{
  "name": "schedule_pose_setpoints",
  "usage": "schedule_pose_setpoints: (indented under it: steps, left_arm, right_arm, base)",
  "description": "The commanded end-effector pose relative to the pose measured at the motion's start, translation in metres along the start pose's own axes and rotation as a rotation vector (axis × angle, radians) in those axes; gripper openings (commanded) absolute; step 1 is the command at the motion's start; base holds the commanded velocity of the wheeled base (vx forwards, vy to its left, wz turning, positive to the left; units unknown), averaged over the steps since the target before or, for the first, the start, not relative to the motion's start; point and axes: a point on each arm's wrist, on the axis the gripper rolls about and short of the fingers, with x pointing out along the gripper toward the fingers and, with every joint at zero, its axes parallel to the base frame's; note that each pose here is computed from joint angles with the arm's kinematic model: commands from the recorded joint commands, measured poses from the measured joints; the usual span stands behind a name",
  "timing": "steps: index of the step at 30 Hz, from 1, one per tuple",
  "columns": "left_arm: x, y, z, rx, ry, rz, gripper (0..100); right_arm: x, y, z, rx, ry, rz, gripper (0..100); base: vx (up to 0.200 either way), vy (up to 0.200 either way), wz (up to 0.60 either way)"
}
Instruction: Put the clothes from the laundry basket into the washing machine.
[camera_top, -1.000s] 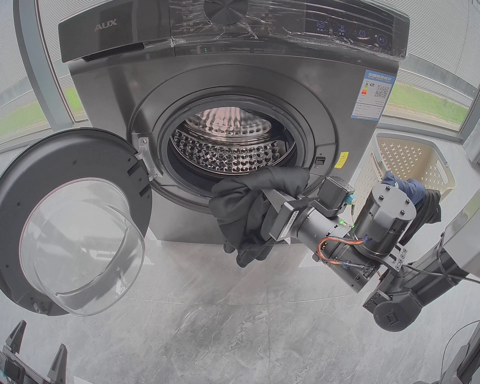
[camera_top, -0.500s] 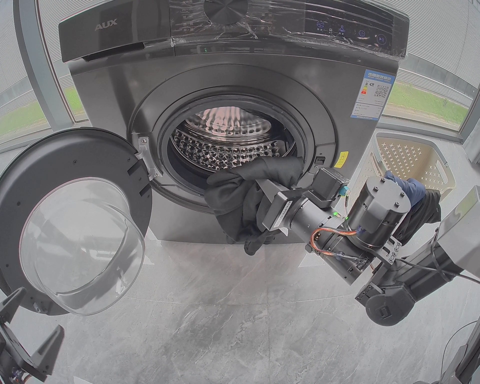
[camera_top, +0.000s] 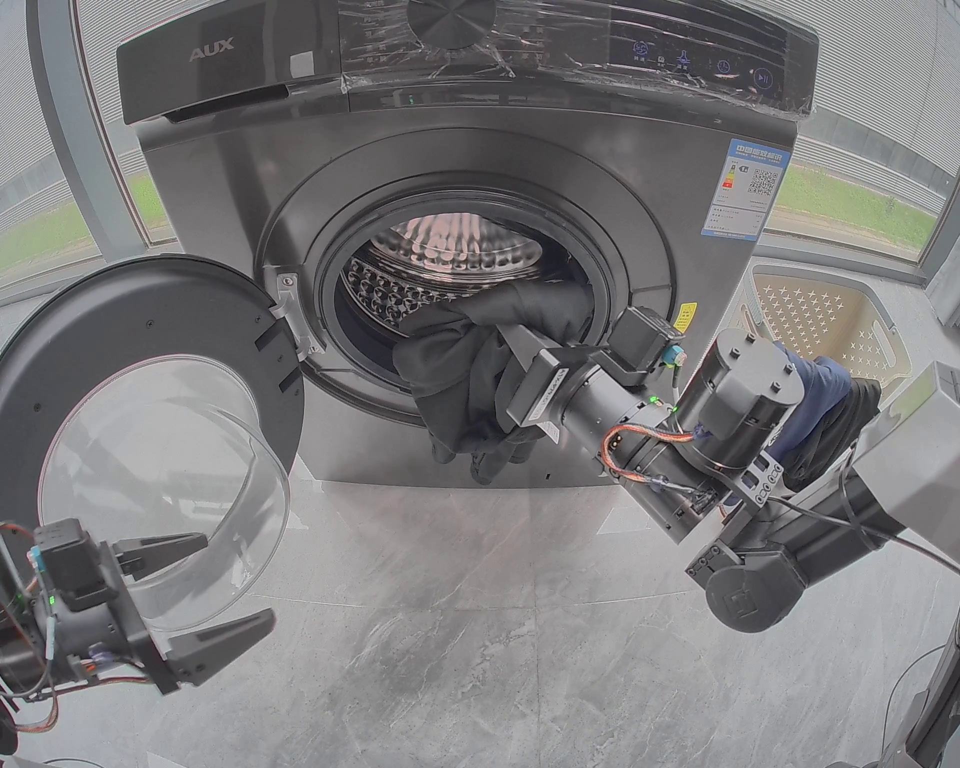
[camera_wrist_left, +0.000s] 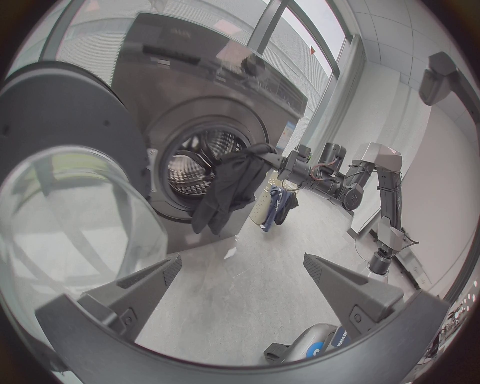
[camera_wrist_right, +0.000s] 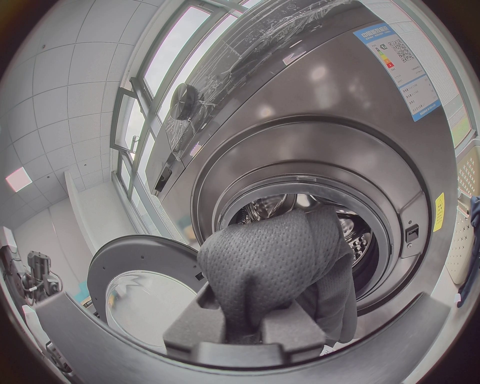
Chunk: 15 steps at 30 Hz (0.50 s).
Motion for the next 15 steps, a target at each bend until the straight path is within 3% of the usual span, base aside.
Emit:
schedule_pose_setpoints:
  steps: [1,5,10,15]
  left_arm:
    - [0.093,0.004,-0.013,-0.05,0.153,-0.139,100]
    - [0.119,0.007,-0.013,-0.061,0.158,-0.152,100]
    - [0.135,0.0,-0.009,-0.042,0.14,-0.181,100]
    - [0.16,-0.01,-0.011,-0.023,0.15,-0.162,100]
  right_arm:
    - [0.007,-0.002,-0.005,0.006,-0.018,0.001,0]
    - [0.006,-0.001,-0.006,0.007,-0.014,0.001,0]
    - [0.006,0.001,-0.006,0.008,-0.015,0.004,0]
    - [0.006,0.003,-0.007,0.009,-0.013,0.004,0]
  base:
    - [0.0,0.0,0.0]
    - [0.0,0.0,0.0]
    - [0.0,0.0,0.0]
    - [0.0,0.0,0.0]
